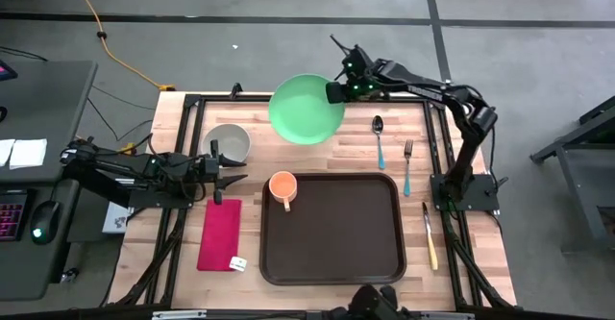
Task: Set up tray
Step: Put the green plate on the black tray to the bottom right of the orange mug
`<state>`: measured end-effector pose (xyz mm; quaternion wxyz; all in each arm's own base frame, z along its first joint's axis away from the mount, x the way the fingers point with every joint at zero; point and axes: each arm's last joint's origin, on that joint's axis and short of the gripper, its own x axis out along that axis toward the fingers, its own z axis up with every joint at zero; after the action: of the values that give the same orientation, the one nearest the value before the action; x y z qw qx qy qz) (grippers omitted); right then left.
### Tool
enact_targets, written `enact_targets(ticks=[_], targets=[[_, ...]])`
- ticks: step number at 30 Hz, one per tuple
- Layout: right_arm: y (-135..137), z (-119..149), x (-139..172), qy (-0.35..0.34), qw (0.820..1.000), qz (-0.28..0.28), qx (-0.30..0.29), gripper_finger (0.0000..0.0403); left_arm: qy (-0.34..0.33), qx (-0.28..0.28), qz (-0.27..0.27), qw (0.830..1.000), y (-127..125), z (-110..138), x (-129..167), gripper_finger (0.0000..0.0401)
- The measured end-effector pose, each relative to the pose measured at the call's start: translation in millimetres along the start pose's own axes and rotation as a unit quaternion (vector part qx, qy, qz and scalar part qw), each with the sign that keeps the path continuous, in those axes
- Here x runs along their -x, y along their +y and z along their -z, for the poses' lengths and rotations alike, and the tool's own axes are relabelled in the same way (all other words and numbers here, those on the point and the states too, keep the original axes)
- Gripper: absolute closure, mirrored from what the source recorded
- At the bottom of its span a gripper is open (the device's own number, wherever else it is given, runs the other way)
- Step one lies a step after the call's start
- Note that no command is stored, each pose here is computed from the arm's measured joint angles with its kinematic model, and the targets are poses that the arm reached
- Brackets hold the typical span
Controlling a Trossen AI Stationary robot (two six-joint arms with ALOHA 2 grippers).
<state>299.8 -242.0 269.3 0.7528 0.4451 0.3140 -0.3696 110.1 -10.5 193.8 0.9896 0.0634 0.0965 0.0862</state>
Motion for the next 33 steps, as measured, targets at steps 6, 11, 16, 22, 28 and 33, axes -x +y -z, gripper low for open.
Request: enact_targets(ticks=[6, 11, 16, 22, 28, 33], targets=[[4, 4, 29, -0.005, 1.000, -0.002, 0.004, 0.0403, 0.006, -0.002, 0.000, 1.000, 0, 1, 0, 0.0222], [9, 13, 49, -0.004, 1.000, -0.002, 0.010, 0.0403, 0.011, -0.004, 0.001, 1.000, 0, 2, 0, 0.0222], [14, 22, 63, 0.006, 1.000, -0.001, 0.013, 0.0402, 0.011, -0.004, 0.001, 1.000, 0, 2, 0, 0.0222], [19, 31, 77, 0.010, 1.000, -0.002, 0.018, 0.0403, 0.011, -0.004, 0.001, 1.000, 0, 2, 0, 0.0222], [20, 38, 80, 0.022, 0.999, 0.016, 0.018, 0.0403, 0.011, -0.004, 0.001, 1.000, 0, 2, 0, 0.0222], [25, 42, 79, 0.023, 0.999, 0.016, 0.023, 0.0403, 0.011, -0.004, 0.001, 1.000, 0, 2, 0, 0.0222]])
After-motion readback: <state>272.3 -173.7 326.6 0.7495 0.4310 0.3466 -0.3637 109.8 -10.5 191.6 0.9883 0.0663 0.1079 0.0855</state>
